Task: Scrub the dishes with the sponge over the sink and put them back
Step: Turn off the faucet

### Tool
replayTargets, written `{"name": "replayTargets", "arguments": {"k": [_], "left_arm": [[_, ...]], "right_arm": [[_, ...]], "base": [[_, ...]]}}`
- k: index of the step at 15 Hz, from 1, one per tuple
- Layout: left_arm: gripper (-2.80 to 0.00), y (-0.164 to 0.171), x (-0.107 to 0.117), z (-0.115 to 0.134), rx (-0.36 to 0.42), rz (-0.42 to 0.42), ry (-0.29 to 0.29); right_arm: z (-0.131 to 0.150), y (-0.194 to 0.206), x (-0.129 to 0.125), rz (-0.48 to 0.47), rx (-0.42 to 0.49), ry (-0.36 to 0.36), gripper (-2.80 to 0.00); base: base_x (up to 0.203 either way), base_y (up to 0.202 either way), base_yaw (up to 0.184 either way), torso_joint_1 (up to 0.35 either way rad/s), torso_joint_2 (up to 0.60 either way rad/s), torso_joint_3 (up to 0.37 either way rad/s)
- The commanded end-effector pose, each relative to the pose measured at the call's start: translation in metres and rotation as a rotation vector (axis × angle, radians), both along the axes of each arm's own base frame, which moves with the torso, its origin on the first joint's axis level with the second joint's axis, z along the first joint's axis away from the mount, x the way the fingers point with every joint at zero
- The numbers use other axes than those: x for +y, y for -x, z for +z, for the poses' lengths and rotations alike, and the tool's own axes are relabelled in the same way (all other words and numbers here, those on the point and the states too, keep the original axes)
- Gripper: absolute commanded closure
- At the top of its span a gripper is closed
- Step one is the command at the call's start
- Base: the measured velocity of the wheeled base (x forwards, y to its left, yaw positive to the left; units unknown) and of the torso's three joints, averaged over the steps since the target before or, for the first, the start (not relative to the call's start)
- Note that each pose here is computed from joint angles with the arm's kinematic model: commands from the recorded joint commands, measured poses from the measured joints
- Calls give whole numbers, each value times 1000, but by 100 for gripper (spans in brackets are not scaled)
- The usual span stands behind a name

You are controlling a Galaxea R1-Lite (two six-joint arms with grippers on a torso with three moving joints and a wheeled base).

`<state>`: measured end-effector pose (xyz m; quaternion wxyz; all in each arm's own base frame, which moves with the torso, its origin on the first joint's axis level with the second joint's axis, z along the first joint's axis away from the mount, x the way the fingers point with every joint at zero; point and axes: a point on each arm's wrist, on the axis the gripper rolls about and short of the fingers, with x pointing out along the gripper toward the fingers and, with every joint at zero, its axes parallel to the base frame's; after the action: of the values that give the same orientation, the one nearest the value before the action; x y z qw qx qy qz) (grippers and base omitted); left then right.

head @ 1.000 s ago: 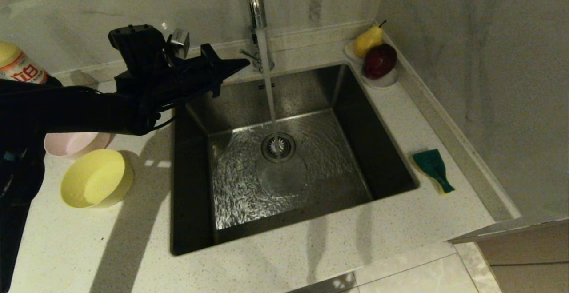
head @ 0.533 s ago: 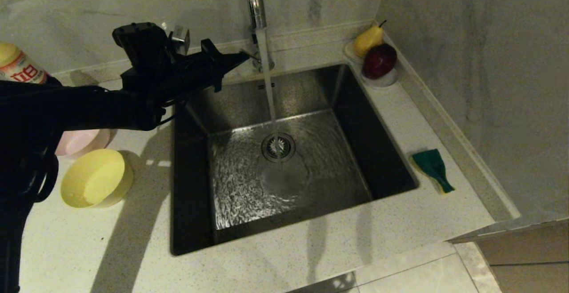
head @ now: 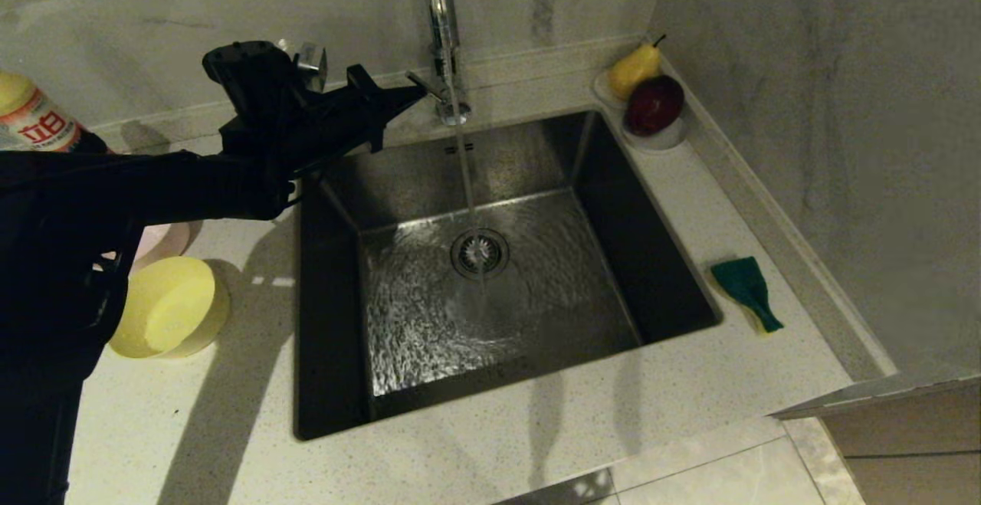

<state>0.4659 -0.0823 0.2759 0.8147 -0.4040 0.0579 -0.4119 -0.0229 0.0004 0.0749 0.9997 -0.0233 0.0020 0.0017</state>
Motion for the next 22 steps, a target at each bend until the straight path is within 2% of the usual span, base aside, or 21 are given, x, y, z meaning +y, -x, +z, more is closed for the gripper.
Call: {"name": "replayTargets", "arguments": {"k": [1, 9, 11, 15, 17, 19, 20, 22], "left_arm": [[0, -4, 4, -4, 4, 4, 2], [0, 2, 11, -2, 15, 39, 5], [0, 21, 18, 8, 25, 69, -2], [0, 88, 40, 48, -70, 140, -77], [0, 130, 48, 69, -140, 184, -152], [0, 171, 54, 83, -199, 287, -277], [0, 187, 57, 86, -236, 398, -383], [0, 220, 64, 92, -253, 651, -552]], "right_arm": [[0, 0, 0, 0, 2, 1, 0], [0, 0, 0, 1, 2, 1, 0], [0, 0, 0, 0, 2, 1, 0], [0, 0, 0, 0, 2, 1, 0], [0, 0, 0, 1, 2, 1, 0], [0, 0, 0, 1, 2, 1, 0], [0, 0, 0, 0, 2, 1, 0], [0, 0, 0, 0, 2, 1, 0]], "base": [[0, 0, 0, 0, 0, 0], [0, 0, 0, 0, 0, 0], [0, 0, 0, 0, 0, 0], [0, 0, 0, 0, 0, 0], [0, 0, 0, 0, 0, 0], [0, 0, 0, 0, 0, 0], [0, 0, 0, 0, 0, 0], [0, 0, 0, 0, 0, 0]]}}
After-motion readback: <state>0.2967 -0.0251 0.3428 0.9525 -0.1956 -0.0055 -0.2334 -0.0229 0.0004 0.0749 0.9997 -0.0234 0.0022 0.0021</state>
